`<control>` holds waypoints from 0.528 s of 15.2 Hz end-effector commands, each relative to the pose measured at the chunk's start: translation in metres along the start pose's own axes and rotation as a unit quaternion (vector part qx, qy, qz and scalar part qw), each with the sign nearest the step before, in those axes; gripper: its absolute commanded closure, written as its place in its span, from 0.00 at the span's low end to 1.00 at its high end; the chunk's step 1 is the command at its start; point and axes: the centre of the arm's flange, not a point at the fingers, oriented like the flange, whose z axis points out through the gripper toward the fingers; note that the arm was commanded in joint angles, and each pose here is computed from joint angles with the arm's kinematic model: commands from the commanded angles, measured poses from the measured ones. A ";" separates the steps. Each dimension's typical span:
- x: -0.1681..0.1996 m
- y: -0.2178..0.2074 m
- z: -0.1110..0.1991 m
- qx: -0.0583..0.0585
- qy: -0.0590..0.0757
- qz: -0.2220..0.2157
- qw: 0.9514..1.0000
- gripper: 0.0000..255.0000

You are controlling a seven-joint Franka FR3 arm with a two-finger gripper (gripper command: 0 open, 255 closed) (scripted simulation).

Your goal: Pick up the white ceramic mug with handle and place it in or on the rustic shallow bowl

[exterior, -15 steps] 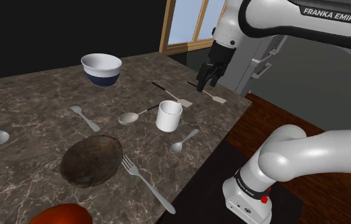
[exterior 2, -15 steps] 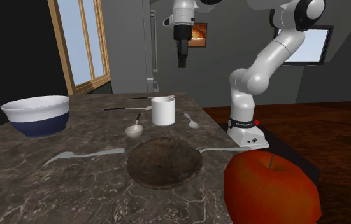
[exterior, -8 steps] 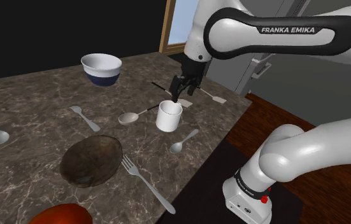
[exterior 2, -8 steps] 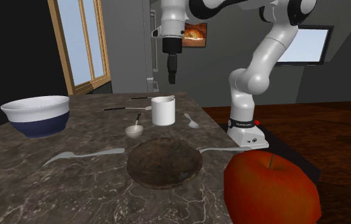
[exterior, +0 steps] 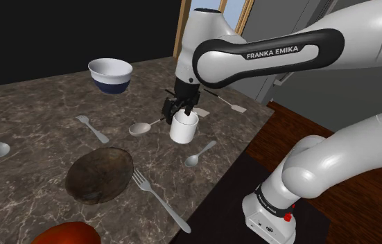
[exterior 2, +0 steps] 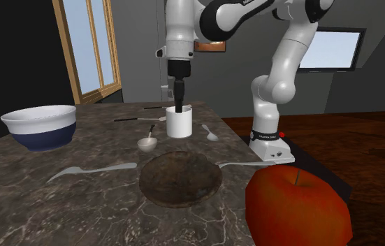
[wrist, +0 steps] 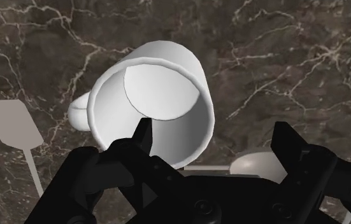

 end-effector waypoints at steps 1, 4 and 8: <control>0.001 0.001 0.011 0.000 0.001 0.000 1.000 0.00; 0.001 0.001 0.027 0.000 0.001 0.000 1.000 0.00; 0.001 0.001 0.030 0.000 0.001 0.000 1.000 0.00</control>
